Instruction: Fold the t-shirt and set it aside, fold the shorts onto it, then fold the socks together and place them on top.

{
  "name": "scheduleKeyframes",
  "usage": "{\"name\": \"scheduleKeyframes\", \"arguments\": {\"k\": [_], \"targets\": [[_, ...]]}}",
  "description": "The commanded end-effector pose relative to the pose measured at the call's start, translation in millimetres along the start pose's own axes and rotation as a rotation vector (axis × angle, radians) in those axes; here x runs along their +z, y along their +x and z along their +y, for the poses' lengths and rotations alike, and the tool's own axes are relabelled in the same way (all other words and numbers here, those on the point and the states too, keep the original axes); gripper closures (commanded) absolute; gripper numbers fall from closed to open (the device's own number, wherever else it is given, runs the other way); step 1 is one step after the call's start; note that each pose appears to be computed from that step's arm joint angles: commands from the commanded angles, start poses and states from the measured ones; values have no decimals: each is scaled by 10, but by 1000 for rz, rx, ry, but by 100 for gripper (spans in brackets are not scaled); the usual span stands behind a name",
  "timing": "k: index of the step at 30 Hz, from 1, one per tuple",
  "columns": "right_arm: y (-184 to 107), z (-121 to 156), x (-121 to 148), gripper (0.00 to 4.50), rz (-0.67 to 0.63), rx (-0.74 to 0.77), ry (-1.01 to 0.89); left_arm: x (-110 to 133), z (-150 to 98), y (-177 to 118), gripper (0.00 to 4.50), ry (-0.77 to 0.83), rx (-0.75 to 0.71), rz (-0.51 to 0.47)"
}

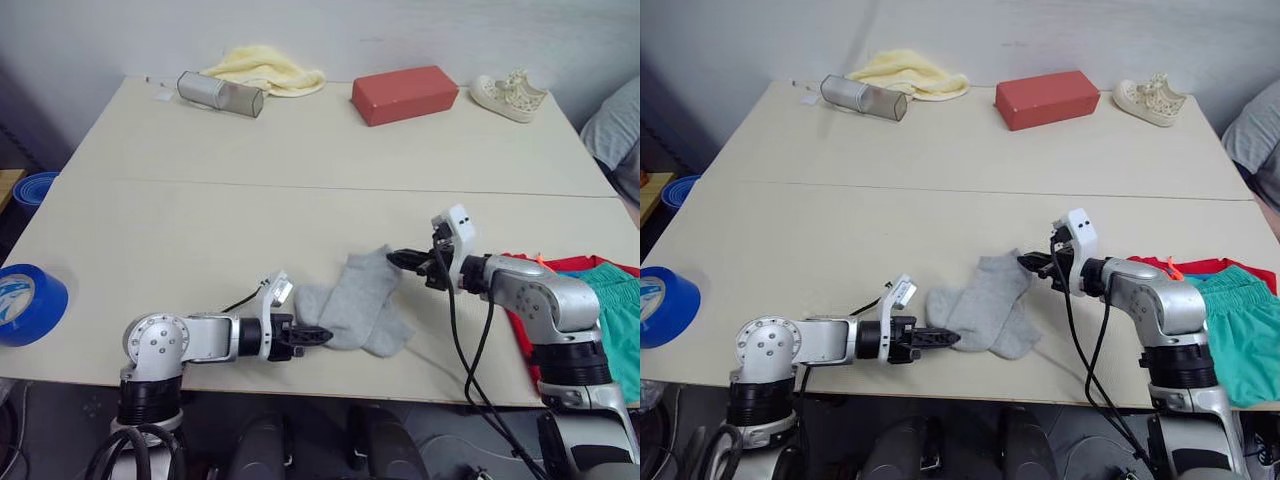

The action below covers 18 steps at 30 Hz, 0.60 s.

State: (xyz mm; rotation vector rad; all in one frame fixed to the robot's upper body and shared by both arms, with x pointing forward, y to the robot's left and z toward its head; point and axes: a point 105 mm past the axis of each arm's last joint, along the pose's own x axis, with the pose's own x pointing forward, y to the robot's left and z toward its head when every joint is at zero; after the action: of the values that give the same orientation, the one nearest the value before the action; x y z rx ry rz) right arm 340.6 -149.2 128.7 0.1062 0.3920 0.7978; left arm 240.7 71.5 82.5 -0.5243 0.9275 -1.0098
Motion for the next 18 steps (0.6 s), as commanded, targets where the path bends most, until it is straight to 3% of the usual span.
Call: {"name": "scheduleKeyframes", "arguments": {"k": [1, 12, 17, 18], "targets": [[-190, 92, 252, 446, -118, 29, -53, 46, -118, -132, 450, 65, -63, -16], [-476, 298, 284, 446, -164, 47, -25, 193, -125, -369, 450, 174, -109, -73], [-429, 358, 190, 446, -161, 45, -7, 89, -66, -347, 450, 144, -118, -13], [-414, 373, 172, 449, -159, 47, -5, 78, -65, -344, 428, 139, -122, -9]]}}
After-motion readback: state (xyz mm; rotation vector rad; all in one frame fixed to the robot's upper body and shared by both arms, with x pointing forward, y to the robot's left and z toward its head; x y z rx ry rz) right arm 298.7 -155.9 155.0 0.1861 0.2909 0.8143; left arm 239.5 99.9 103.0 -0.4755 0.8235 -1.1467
